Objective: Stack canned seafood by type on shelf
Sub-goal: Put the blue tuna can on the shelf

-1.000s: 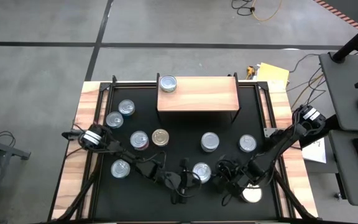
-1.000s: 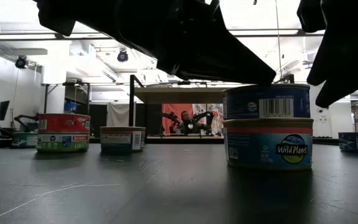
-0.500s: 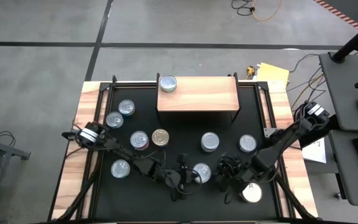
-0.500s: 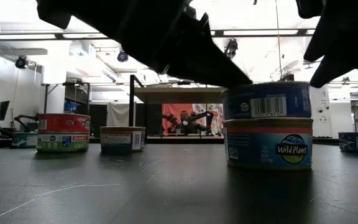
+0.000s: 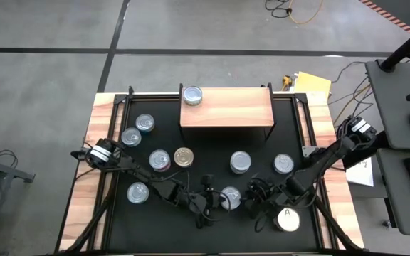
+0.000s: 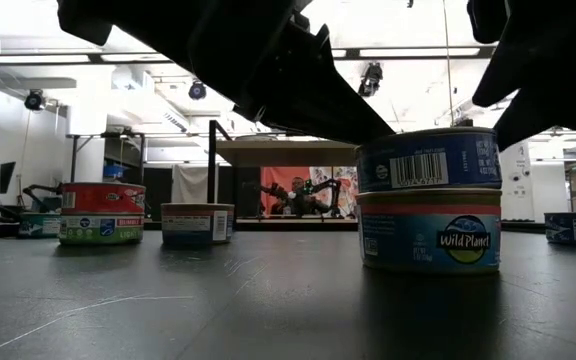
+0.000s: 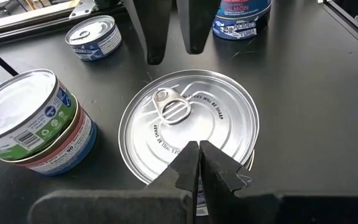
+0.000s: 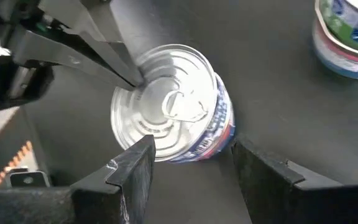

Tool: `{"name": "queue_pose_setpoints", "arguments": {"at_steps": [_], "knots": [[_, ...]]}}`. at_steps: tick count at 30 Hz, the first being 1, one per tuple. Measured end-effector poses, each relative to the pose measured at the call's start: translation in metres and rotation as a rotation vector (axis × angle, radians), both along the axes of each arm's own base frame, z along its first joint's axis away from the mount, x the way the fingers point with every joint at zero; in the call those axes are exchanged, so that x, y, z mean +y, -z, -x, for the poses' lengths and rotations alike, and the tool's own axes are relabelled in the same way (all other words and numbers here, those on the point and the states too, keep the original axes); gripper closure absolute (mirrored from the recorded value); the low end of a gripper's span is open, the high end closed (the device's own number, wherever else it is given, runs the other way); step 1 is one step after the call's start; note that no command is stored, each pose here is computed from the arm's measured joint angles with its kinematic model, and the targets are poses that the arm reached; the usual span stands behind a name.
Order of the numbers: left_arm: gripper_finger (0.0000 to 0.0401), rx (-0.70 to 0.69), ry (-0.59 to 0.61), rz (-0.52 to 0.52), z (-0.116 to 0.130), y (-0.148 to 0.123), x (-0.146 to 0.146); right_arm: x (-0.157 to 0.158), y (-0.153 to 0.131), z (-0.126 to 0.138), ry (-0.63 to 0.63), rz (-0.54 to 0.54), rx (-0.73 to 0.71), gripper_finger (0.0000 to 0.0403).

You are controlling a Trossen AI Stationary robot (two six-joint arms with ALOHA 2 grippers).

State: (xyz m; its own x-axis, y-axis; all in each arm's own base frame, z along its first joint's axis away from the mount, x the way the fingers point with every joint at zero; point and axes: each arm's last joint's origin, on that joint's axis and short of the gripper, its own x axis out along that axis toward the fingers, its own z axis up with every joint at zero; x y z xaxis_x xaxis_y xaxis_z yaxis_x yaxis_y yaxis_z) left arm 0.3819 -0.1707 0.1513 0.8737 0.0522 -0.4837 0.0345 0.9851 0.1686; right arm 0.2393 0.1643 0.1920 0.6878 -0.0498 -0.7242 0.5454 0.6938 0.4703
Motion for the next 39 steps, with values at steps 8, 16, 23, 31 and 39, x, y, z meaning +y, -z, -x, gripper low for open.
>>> {"name": "queue_pose_setpoints", "arguments": {"at_steps": [8,16,23,31,39], "knots": [[0.0401,0.006,-0.008,0.011,0.002,0.003,0.001,-0.001,0.009,0.001,0.051,-0.018,-0.008,0.0202],[0.0401,-0.005,-0.007,0.019,0.002,0.003,0.0,0.0,0.008,-0.002,0.053,-0.027,-0.047,0.0202],[0.0401,-0.002,-0.006,0.017,0.002,0.004,0.0,0.0,0.01,-0.002,0.061,-0.021,-0.073,0.0202],[0.0401,-0.004,-0.007,0.021,0.002,0.006,0.0,-0.002,0.017,0.0,0.076,-0.049,-0.094,0.0202],[0.0401,-0.004,-0.005,0.019,0.002,0.006,0.0,-0.002,0.017,0.0,0.079,-0.052,-0.1,0.0202]]}}
